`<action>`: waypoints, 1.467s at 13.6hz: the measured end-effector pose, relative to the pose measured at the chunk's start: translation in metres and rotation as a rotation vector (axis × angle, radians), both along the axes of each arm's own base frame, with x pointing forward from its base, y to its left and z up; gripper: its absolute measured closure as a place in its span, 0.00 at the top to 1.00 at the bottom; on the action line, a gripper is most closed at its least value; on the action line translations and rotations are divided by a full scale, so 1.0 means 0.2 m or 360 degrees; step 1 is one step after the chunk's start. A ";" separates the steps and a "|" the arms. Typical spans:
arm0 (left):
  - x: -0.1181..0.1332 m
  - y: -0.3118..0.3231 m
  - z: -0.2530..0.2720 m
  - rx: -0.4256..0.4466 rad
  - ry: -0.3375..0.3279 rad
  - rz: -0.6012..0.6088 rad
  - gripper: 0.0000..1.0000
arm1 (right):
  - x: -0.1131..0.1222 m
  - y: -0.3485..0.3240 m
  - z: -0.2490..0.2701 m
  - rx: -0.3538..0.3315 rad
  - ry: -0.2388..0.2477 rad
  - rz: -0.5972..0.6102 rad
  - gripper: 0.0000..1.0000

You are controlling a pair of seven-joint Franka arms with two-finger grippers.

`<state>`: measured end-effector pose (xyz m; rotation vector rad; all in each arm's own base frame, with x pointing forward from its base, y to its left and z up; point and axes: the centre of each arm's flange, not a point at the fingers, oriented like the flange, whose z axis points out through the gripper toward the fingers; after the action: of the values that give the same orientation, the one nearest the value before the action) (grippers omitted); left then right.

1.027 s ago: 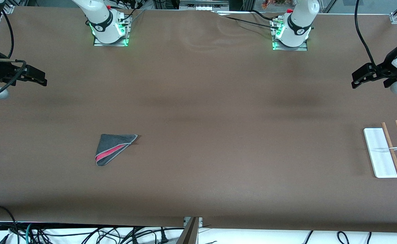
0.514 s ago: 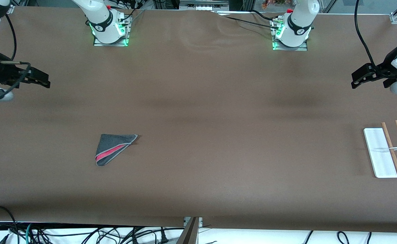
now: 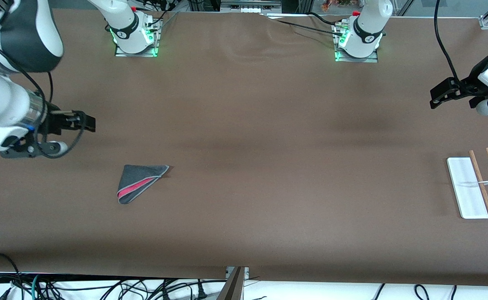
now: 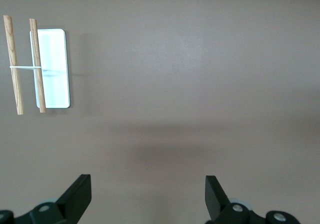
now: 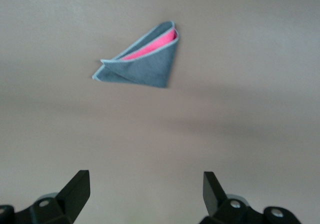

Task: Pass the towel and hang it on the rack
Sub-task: 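Reach the right gripper down to the grey towel's corner, then close the right gripper on the grey towel's corner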

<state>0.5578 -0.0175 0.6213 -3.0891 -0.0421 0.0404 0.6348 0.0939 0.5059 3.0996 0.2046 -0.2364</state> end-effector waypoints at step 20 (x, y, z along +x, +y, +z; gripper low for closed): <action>0.03 -0.01 0.00 -0.0003 -0.0008 -0.0004 1.00 | 0.05 0.86 -1.41 -0.0040 0.0047 -0.0096 1.00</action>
<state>0.5630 -0.0188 0.6218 -3.0910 -0.0380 0.0330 0.6444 0.2664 0.2248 3.0819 0.1080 -0.2837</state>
